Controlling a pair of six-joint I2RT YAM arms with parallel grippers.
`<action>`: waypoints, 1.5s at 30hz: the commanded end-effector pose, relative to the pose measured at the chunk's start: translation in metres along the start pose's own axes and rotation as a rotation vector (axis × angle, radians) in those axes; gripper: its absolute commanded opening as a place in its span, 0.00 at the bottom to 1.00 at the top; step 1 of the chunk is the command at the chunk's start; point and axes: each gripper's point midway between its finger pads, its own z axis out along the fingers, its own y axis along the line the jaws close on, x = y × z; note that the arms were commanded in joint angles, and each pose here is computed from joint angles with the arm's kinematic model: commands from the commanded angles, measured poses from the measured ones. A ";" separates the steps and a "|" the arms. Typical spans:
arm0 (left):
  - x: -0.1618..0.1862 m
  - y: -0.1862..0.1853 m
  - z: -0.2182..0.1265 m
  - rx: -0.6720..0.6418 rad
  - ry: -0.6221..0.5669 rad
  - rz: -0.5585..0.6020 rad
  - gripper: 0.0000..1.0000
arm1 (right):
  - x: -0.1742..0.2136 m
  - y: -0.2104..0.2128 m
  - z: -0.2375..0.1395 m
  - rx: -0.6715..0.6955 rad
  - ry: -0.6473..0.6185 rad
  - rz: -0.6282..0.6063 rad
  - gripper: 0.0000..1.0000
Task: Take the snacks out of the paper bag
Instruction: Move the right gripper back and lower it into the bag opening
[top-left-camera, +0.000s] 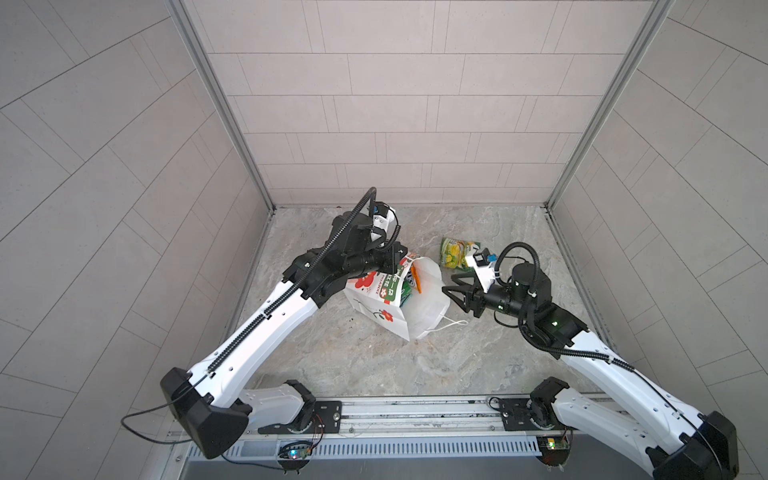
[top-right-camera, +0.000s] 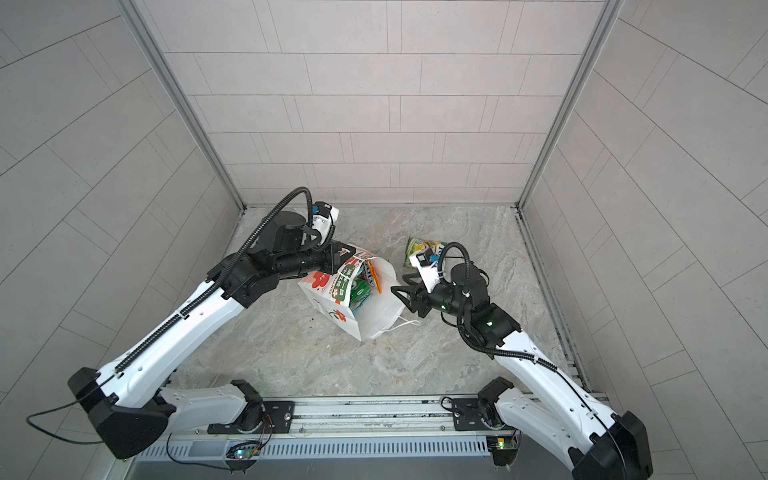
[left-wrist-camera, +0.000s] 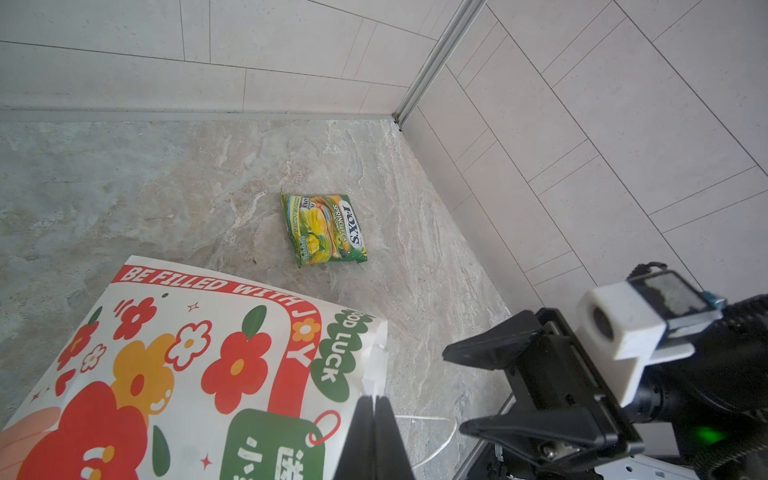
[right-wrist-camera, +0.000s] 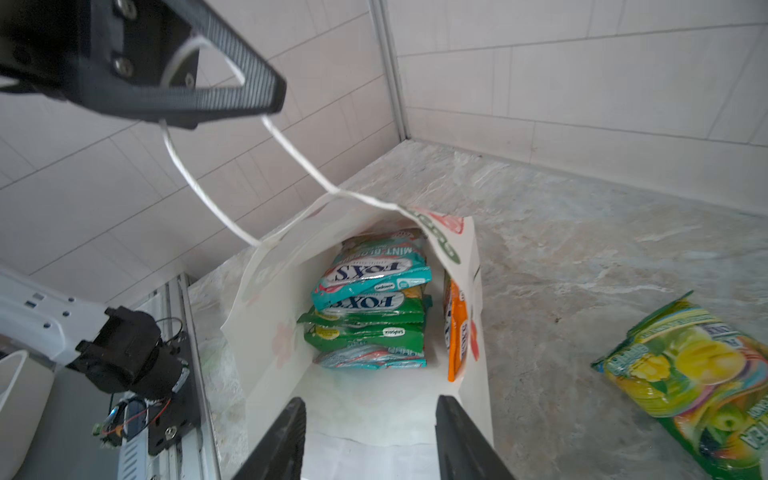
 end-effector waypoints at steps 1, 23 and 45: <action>-0.011 -0.010 -0.012 0.030 -0.052 0.018 0.00 | 0.019 0.009 0.012 -0.022 0.059 -0.046 0.51; -0.011 -0.015 -0.015 0.054 -0.051 0.011 0.00 | 0.071 -0.019 0.091 0.170 0.294 -0.151 0.47; -0.008 -0.021 -0.015 0.085 -0.020 0.017 0.00 | 0.055 -0.076 0.116 0.613 0.181 -0.074 0.46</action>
